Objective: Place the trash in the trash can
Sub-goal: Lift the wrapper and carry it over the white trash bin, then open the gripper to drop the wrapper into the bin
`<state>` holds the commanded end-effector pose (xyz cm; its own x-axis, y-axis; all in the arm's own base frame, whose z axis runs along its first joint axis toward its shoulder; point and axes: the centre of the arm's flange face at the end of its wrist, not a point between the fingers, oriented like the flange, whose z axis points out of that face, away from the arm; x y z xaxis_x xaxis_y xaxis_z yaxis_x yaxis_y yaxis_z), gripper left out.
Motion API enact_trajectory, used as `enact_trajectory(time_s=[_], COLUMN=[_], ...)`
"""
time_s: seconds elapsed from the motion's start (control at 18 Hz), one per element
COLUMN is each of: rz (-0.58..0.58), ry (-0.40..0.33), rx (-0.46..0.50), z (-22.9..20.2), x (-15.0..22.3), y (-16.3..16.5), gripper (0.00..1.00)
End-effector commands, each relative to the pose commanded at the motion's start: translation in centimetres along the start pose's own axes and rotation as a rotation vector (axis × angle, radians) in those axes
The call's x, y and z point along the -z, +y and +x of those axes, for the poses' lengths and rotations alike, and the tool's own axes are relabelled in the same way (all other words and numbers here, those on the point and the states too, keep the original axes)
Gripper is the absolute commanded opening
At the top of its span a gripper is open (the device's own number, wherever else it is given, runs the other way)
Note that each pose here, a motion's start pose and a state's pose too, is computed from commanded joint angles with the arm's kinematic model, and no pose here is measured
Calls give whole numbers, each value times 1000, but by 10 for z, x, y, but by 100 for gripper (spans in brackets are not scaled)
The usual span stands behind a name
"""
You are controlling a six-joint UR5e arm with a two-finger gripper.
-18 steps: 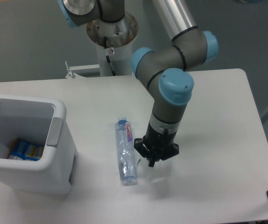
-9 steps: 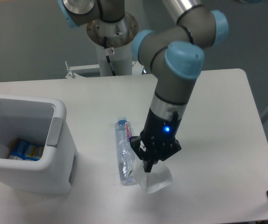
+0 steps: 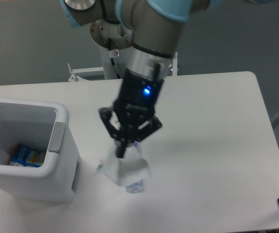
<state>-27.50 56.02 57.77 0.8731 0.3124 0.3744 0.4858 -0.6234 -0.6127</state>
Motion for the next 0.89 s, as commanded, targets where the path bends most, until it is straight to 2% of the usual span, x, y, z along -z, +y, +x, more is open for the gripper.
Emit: enact_trajectory(time_s=[0.33,0.61,0.67,0.72,0.78,0.83,0.89], rz=[-11,-43,-47,-49,-50,-54,-52], ry=[69,101,109,113,115,117,118], rx=[-74,-116,-129,-137,-139,-139,-145], z=[80,109,116,120,122,123,124], x=[1,-15,-17,-18,-18,-20,-20], y=[15,27,30,31,32,33,33], gripper=[0,0,7,24,33,39,56])
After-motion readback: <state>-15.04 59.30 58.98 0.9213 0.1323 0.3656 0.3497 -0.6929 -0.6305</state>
